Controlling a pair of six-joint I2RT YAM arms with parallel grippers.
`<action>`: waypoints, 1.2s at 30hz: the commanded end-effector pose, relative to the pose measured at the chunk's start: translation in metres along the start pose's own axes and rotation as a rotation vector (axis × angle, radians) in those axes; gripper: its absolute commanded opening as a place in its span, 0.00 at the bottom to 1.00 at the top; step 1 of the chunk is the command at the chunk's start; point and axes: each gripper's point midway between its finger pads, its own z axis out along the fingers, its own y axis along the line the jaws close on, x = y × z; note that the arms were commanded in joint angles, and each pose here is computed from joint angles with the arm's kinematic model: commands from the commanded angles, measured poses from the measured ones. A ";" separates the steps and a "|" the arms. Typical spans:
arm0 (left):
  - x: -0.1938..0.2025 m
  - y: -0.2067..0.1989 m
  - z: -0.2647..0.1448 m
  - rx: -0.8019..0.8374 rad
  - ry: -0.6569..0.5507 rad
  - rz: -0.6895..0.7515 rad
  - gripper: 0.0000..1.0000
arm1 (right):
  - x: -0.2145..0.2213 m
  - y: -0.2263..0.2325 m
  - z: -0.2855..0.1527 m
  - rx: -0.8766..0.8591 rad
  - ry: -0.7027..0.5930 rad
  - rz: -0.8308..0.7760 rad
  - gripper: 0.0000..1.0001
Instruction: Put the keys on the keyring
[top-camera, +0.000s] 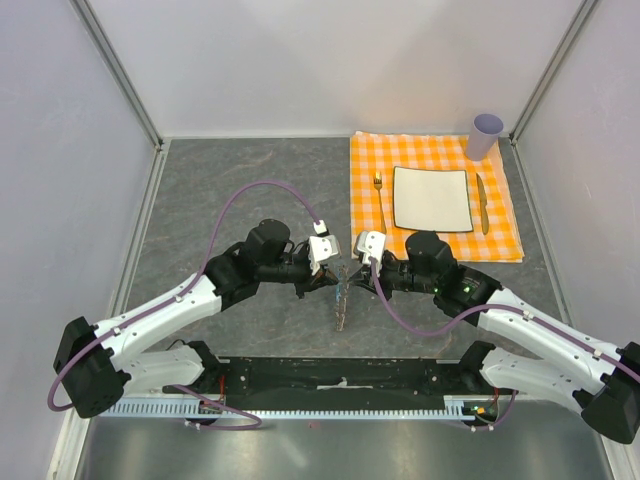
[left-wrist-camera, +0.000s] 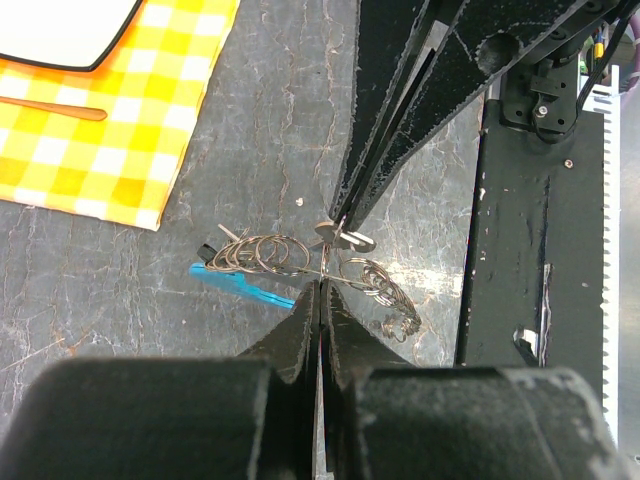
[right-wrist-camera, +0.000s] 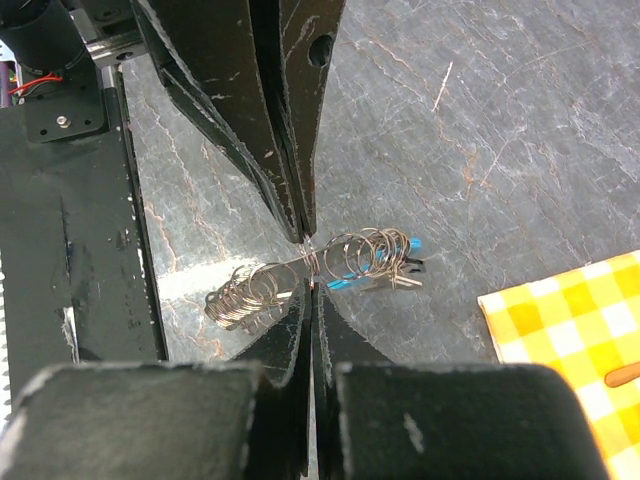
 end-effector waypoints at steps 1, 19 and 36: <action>-0.027 -0.002 -0.002 0.006 -0.098 0.025 0.02 | -0.008 0.005 0.003 -0.033 -0.032 -0.015 0.00; -0.026 0.000 -0.002 -0.006 -0.094 0.030 0.02 | -0.013 -0.001 -0.002 0.013 -0.047 -0.026 0.00; -0.024 0.002 -0.003 -0.015 -0.083 0.024 0.02 | -0.011 -0.005 -0.004 0.035 -0.040 -0.025 0.00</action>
